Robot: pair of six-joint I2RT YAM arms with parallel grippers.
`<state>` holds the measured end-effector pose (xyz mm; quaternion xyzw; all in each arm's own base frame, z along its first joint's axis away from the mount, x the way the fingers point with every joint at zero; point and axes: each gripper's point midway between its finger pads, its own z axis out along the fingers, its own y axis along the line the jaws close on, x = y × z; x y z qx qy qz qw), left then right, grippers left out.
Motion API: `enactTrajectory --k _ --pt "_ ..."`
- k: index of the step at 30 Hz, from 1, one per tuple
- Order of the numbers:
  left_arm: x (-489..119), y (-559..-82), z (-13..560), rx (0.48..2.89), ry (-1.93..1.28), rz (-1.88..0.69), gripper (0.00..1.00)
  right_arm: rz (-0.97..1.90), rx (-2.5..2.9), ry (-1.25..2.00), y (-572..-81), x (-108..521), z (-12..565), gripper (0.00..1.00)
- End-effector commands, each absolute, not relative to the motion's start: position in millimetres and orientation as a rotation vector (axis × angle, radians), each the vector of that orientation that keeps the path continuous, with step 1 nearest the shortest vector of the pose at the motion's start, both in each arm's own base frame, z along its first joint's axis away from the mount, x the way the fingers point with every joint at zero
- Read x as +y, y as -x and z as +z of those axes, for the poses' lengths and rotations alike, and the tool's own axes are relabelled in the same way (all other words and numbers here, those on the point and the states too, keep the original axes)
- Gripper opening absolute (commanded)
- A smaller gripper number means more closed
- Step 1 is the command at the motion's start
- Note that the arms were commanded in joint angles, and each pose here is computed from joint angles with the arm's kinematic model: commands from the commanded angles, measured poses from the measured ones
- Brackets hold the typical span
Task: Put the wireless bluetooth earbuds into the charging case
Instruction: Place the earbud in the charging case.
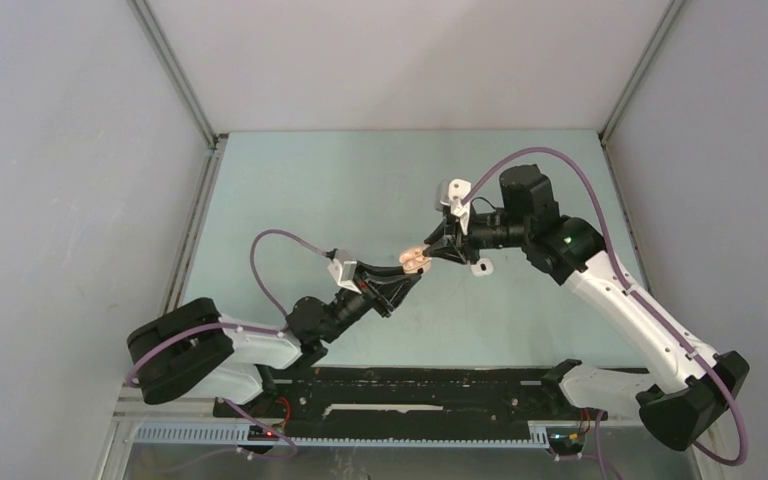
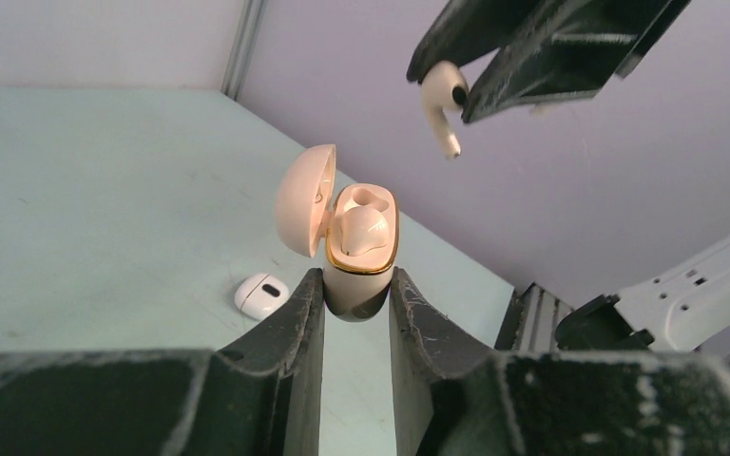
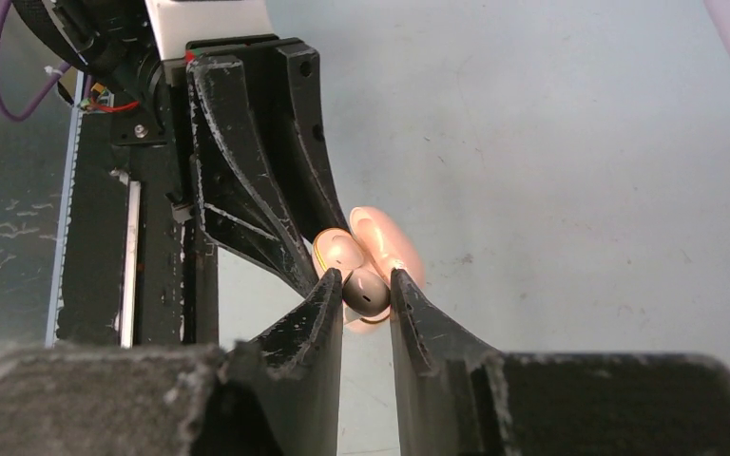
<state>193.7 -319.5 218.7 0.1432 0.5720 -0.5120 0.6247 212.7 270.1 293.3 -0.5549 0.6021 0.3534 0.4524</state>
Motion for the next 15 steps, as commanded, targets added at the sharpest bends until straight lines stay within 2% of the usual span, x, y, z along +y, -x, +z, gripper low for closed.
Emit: enactTrajectory --k 1,15 --pt "-319 -196 256 1.206 -0.238 -1.251 0.00 0.819 1.425 1.401 -214 278 298 0.00" --pt "-324 -195 261 1.200 -0.171 -1.357 0.00 0.576 1.343 1.486 -216 288 296 0.00"
